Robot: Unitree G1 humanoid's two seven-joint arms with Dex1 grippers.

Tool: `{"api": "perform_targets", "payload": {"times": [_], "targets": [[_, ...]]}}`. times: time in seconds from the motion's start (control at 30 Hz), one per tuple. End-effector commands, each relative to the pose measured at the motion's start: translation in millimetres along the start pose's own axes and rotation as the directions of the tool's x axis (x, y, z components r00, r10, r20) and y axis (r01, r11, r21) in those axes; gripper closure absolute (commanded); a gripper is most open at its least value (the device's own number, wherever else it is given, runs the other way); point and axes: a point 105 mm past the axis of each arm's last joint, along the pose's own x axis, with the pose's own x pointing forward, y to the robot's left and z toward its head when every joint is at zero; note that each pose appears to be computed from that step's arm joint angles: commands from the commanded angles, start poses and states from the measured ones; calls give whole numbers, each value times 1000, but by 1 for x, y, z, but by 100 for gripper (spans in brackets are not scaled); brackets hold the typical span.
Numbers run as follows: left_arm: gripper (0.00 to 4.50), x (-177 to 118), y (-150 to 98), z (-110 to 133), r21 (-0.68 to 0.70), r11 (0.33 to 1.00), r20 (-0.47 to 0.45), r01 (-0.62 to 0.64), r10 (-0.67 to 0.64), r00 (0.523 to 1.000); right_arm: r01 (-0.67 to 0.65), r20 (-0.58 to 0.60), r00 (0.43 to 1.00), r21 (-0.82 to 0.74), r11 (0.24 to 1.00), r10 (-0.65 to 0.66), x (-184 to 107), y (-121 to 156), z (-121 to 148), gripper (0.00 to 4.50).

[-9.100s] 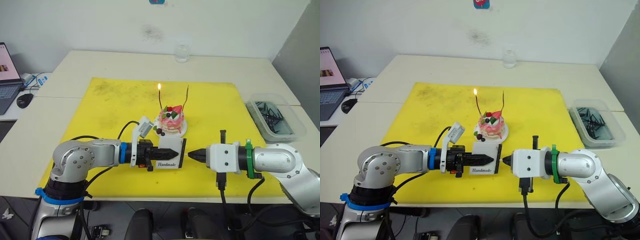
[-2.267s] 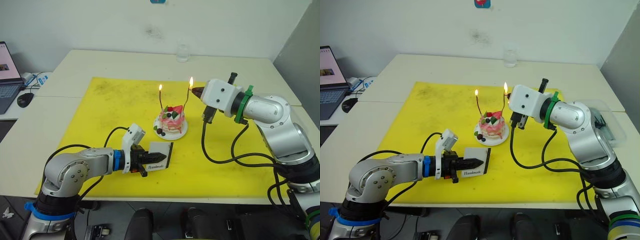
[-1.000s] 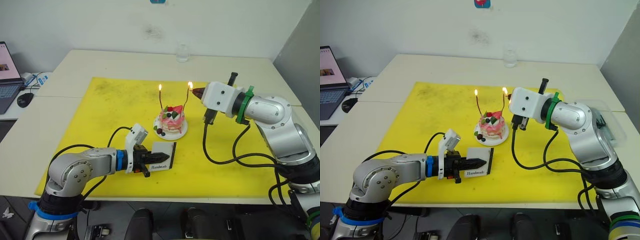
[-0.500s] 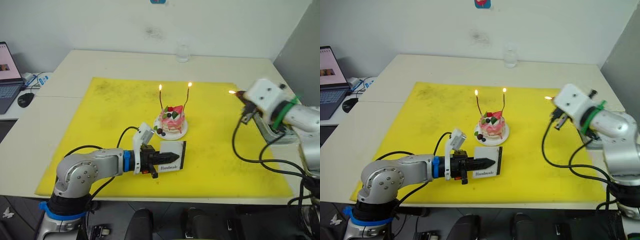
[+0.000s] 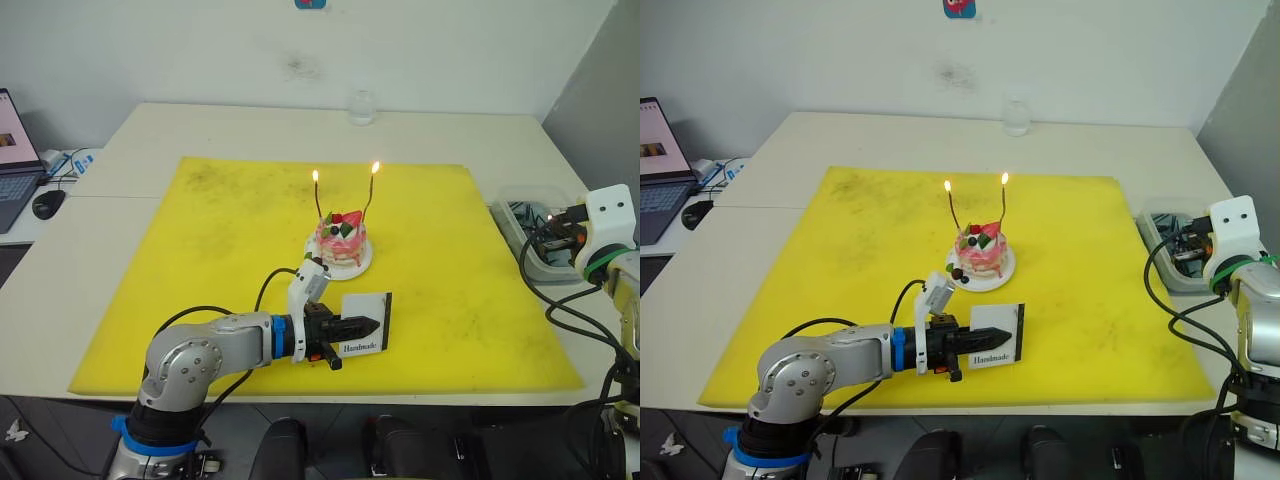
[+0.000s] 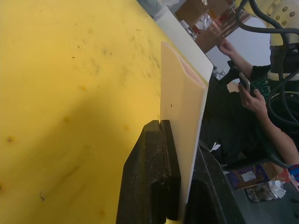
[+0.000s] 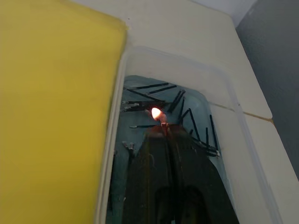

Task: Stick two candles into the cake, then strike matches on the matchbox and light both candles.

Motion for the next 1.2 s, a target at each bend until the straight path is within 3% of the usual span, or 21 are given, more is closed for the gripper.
{"api": "perform_targets", "payload": {"times": [0.03,0.07,0.2,0.5,0.67,0.8,0.87,0.93,1.07,1.13,1.2], "targets": [[450,3,-7,6,40,999,35,5,-6,999,107,20,994,38,993,-108,2,-19,4,447],[450,3,-6,6,39,999,37,-2,0,999,122,22,992,58,991,-124,5,-21,3,447],[450,4,-4,6,37,999,40,-18,16,999,169,32,985,86,982,-172,9,-27,-1,323],[450,2,2,10,27,999,35,-44,43,998,164,155,973,46,985,-169,-6,-21,21,2],[450,0,5,10,-2,999,3,-53,53,999,65,293,955,-36,997,-52,-31,-2,53,2],[450,-6,5,5,-25,998,-53,-50,48,997,-156,358,909,-179,971,212,-55,45,70,2],[450,-10,13,2,-42,994,-81,-104,100,992,-388,325,830,-251,887,454,-74,86,68,2],[450,-14,19,-1,-61,989,-117,-136,128,985,-632,237,682,-283,721,692,-102,128,59,2],[450,-16,22,-7,-73,986,-180,-147,132,975,-824,73,486,-293,485,871,-134,163,41,2],[450,-16,24,-9,-75,985,-203,-157,139,969,-860,23,436,-284,424,900,-141,170,35,2],[392,-16,28,-10,-59,982,-221,-177,160,962,-878,-19,410,-279,388,912,-143,174,29,0]]}}
